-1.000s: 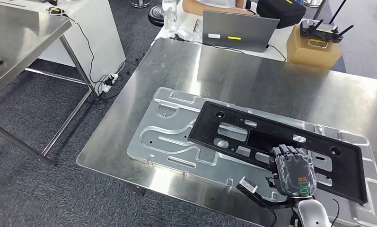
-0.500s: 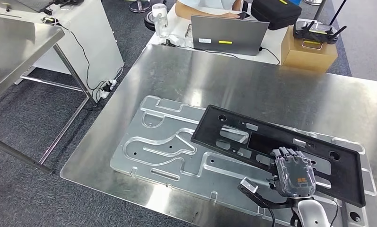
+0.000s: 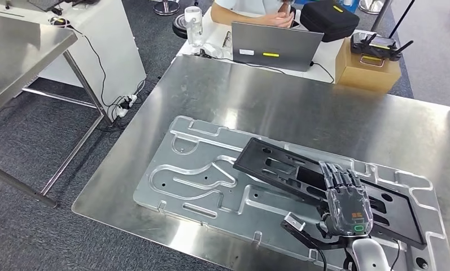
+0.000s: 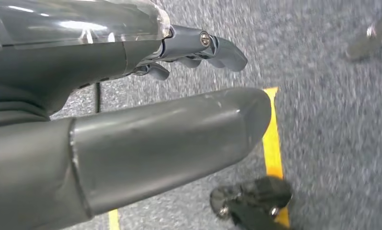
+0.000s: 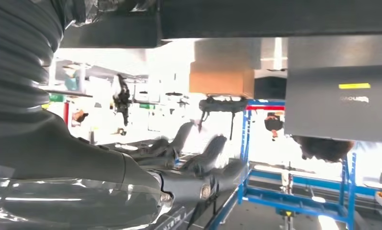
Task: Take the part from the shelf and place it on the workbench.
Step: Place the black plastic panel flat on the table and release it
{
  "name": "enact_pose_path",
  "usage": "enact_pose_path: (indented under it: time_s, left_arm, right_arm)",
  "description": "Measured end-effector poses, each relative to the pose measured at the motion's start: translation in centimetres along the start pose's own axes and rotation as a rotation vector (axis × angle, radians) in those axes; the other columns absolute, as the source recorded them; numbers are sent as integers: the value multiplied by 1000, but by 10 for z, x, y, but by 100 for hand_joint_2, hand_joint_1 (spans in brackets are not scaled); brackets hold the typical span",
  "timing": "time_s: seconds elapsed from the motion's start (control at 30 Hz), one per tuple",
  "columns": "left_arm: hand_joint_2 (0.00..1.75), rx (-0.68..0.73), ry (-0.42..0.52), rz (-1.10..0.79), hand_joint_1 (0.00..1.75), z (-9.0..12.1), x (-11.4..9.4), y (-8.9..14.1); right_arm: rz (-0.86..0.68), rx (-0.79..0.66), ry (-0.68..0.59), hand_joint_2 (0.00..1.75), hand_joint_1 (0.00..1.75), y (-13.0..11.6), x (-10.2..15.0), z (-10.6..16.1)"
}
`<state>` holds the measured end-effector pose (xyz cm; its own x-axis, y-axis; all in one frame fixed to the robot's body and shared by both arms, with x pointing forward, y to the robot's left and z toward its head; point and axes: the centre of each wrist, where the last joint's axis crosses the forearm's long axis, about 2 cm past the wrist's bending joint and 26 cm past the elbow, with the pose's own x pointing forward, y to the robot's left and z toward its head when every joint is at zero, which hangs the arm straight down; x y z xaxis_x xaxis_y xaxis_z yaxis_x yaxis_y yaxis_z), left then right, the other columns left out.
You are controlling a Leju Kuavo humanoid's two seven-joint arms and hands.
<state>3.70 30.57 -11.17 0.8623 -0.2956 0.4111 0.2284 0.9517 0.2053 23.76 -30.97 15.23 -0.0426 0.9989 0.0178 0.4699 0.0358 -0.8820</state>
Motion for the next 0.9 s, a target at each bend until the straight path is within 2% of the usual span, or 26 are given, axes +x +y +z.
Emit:
enact_pose_path:
  time_s: [0.9]
  left_arm:
    - [0, -47, 1, 61, 0, -1, 3, -2]
  right_arm:
    - [-24, 27, 15, 175, 0, 4, -2, 7]
